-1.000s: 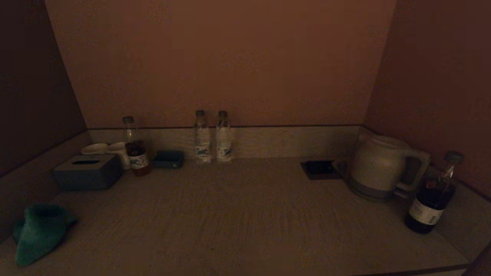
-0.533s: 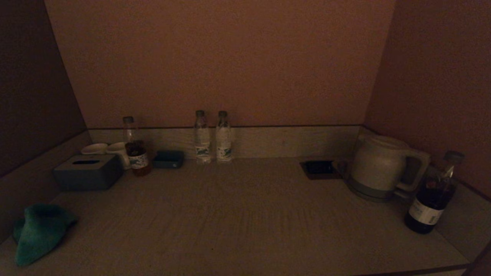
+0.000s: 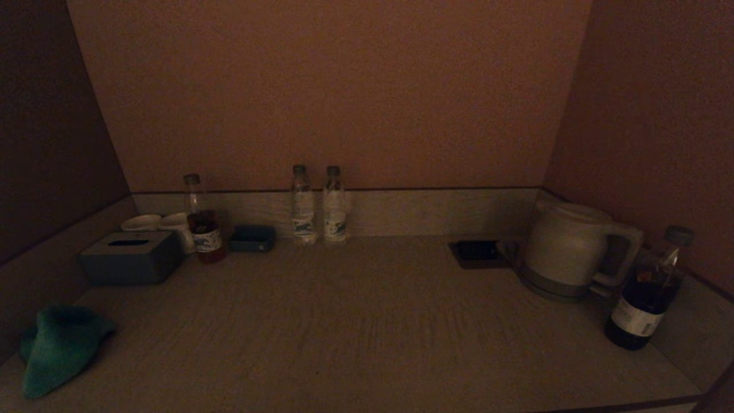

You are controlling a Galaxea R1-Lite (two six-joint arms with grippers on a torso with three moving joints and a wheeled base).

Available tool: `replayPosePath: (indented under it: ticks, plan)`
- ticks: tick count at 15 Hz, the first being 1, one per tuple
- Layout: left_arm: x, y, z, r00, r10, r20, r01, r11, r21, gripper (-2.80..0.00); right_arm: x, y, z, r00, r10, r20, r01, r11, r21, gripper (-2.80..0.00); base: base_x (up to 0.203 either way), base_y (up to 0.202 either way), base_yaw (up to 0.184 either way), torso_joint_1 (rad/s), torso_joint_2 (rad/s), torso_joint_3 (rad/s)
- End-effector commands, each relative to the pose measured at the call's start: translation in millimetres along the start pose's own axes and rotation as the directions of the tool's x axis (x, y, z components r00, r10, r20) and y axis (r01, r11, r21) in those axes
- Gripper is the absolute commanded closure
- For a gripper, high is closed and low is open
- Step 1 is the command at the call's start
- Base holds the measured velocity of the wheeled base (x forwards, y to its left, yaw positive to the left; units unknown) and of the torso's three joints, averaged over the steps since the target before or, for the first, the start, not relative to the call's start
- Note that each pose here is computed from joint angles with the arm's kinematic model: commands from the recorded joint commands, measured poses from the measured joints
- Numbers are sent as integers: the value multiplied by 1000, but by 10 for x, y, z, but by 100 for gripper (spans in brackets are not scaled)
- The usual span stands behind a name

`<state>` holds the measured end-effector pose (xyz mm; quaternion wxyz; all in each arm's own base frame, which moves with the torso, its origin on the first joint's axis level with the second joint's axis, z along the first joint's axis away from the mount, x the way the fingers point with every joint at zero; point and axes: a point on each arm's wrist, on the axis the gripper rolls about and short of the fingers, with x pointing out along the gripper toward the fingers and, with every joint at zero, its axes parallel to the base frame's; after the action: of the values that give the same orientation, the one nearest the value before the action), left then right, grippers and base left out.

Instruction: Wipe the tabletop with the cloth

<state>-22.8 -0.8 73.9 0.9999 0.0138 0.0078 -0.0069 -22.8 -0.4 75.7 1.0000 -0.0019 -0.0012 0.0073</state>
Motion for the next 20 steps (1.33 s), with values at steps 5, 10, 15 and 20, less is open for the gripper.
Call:
replayPosePath:
  ticks: [5, 10, 15, 20]
  plan:
    - [0, 0, 0, 1000, 1, 0, -1, 1000, 0, 0, 1, 0, 1, 1000, 1, -1, -1, 1000, -1, 0, 0, 0, 0, 0, 0, 0]
    - [0, 0, 0, 1000, 0, 0, 0, 1000, 0, 0, 1, 0, 1, 1000, 1, -1, -1, 1000, -1, 0, 0, 0, 0, 0, 0, 0]
    - [0, 0, 0, 1000, 0, 0, 0, 1000, 0, 0, 1, 0, 1, 1000, 1, -1, -1, 1000, -1, 0, 0, 0, 0, 0, 0, 0]
    - [0, 0, 0, 1000, 0, 0, 0, 1000, 0, 0, 1, 0, 1, 1000, 1, -1, -1, 1000, 1, 0, 0, 0, 0, 0, 0, 0]
